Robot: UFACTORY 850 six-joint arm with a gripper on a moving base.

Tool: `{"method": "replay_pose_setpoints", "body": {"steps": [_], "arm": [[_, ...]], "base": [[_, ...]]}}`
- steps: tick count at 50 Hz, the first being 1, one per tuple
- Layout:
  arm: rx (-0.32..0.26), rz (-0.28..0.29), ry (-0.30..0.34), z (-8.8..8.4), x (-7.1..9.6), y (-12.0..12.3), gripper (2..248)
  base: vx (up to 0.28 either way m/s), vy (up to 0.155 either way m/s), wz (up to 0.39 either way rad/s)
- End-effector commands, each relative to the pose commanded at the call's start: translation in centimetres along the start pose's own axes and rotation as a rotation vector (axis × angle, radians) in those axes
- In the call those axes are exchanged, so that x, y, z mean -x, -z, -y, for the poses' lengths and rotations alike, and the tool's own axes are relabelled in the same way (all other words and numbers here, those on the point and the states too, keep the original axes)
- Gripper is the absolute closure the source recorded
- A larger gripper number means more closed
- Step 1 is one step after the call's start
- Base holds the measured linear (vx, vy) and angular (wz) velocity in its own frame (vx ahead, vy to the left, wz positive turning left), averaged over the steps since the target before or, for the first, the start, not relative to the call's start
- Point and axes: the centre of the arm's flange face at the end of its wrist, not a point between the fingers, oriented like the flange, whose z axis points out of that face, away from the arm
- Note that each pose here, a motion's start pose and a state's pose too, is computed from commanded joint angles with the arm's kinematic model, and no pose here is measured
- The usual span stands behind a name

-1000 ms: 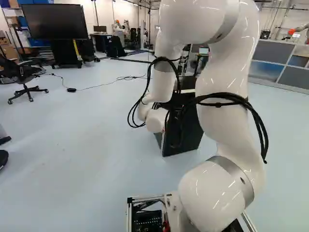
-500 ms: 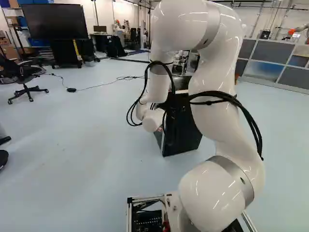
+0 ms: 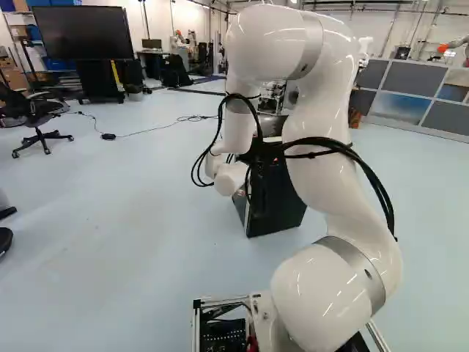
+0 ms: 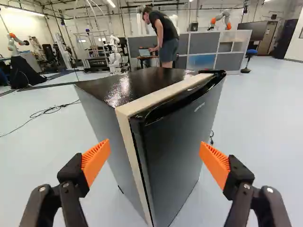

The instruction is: Grab a drink from the fridge

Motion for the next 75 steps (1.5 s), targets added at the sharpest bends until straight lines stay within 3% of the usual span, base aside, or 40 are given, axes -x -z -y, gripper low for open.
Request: {"method": "replay_pose_setpoints", "body": {"steps": [33, 75], "arm": [[0.056, -0.018, -0.039, 1.5, 0.1, -2.2, 3], [0.102, -0.026, -0.056, 0.8, -0.1, -3.8, 3]], "base": [[0.000, 0.000, 0.000], [0.000, 0.000, 0.000]]}}
